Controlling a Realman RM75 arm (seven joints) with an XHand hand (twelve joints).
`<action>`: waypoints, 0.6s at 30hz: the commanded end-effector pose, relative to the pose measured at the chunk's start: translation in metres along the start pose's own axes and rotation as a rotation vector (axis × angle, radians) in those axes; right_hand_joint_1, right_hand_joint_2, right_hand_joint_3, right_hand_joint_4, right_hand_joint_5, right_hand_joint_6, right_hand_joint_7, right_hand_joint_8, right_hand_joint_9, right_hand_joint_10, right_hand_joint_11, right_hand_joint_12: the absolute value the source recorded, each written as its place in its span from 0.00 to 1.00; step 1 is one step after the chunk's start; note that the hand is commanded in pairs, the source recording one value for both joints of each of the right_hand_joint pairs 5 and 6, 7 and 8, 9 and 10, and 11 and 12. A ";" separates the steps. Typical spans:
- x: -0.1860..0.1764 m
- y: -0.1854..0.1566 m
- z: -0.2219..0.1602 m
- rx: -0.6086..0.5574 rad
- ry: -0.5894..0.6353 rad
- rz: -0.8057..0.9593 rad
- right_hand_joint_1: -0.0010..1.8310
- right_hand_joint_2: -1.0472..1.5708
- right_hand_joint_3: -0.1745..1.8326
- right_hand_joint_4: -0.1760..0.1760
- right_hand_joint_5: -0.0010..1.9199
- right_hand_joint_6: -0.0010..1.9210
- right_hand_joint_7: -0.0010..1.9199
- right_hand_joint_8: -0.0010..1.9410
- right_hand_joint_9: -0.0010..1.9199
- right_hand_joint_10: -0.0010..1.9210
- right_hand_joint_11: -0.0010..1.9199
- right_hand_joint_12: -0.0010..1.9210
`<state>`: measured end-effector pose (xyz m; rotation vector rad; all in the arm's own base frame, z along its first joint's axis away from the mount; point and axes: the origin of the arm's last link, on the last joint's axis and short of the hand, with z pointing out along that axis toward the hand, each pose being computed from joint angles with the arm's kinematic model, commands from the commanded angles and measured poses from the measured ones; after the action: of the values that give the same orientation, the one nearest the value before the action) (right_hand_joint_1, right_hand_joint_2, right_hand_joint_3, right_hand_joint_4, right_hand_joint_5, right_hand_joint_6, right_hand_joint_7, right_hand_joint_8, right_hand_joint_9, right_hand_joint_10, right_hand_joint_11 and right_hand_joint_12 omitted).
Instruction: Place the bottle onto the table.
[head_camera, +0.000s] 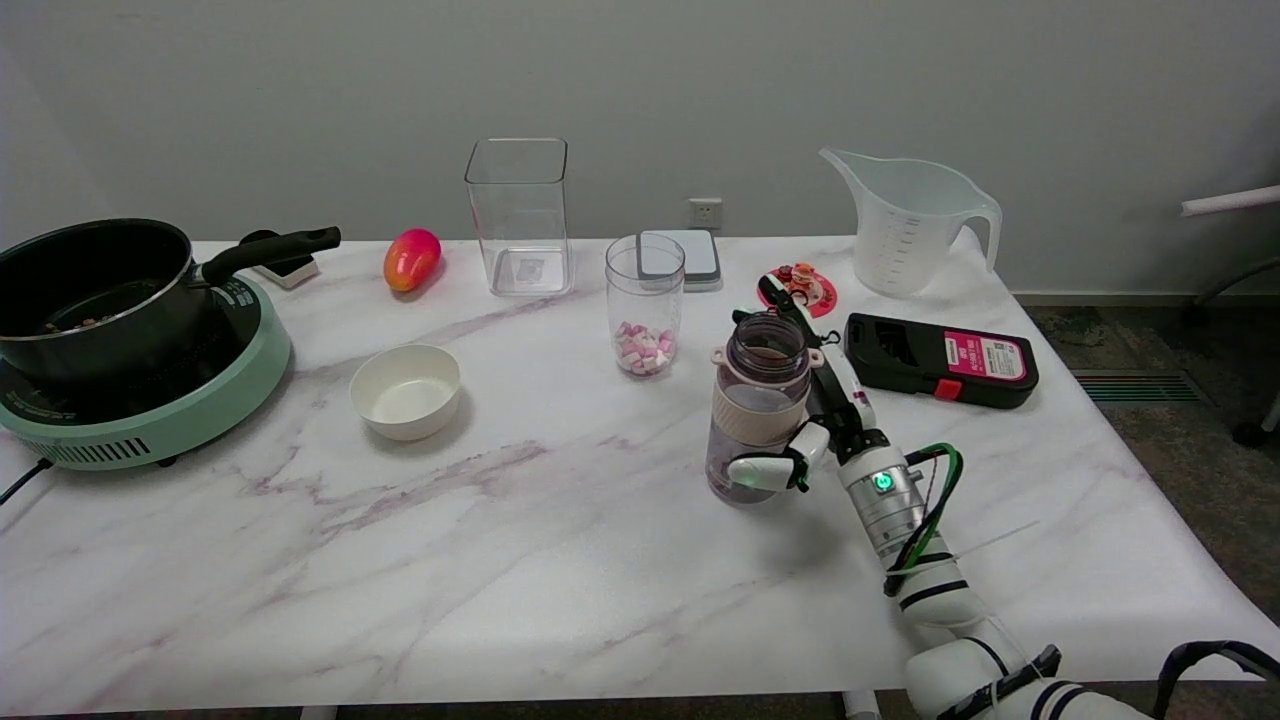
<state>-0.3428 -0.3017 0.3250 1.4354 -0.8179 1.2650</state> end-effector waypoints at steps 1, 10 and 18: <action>0.010 -0.007 -0.002 -0.044 -0.087 -0.021 0.66 0.18 0.58 0.50 0.03 0.03 0.19 0.19 0.14 0.14 0.16 0.16; 0.011 -0.014 0.002 -0.113 -0.176 -0.071 0.65 0.19 0.57 0.50 0.00 0.00 0.17 0.16 0.11 0.11 0.12 0.12; 0.013 -0.007 -0.007 -0.223 -0.209 -0.112 0.64 0.22 0.55 0.50 0.00 0.00 0.14 0.14 0.07 0.07 0.08 0.08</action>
<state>-0.3337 -0.2995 0.3315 1.4639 -0.8970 1.1230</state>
